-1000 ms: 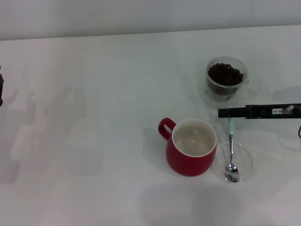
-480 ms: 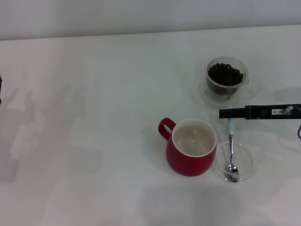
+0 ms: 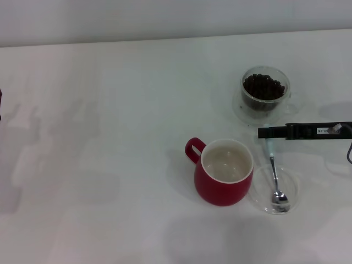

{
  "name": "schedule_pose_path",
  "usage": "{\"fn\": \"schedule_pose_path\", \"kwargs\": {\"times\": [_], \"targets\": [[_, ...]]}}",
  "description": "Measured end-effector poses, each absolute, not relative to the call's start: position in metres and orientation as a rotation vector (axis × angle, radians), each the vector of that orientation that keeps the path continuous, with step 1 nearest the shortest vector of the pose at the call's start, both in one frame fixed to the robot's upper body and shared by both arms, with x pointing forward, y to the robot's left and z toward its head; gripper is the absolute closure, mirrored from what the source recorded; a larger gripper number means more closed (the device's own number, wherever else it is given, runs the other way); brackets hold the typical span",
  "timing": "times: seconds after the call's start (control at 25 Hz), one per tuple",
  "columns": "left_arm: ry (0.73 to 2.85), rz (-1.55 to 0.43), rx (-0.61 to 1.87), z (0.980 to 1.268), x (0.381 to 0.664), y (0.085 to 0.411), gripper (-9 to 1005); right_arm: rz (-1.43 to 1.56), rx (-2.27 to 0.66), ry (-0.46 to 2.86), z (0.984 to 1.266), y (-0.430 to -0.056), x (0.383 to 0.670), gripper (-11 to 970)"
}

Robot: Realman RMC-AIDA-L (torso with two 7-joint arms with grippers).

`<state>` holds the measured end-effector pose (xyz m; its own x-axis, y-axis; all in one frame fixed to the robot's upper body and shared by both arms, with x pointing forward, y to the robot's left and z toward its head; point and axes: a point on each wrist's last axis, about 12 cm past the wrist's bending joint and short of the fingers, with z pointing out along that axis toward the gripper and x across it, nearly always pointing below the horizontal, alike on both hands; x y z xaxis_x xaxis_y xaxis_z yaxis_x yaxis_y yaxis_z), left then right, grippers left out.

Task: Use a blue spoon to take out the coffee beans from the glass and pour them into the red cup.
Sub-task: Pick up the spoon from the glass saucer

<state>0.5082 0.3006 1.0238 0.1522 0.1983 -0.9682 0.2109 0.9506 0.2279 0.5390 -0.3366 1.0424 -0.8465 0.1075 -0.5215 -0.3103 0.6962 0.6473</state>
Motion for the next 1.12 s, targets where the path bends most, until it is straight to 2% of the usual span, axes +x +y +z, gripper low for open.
{"fn": "schedule_pose_path", "kwargs": {"times": [0.4, 1.12], "targets": [[1.423, -0.003, 0.355, 1.0253, 0.5113, 0.3012, 608, 1.028, -0.148, 2.368, 1.0426, -0.3373, 0.5404, 762], [1.426, 0.009, 0.335, 1.0272, 0.5165, 0.3022, 614, 1.063, -0.163, 2.326, 1.0489, -0.3371, 0.5402, 761]]}}
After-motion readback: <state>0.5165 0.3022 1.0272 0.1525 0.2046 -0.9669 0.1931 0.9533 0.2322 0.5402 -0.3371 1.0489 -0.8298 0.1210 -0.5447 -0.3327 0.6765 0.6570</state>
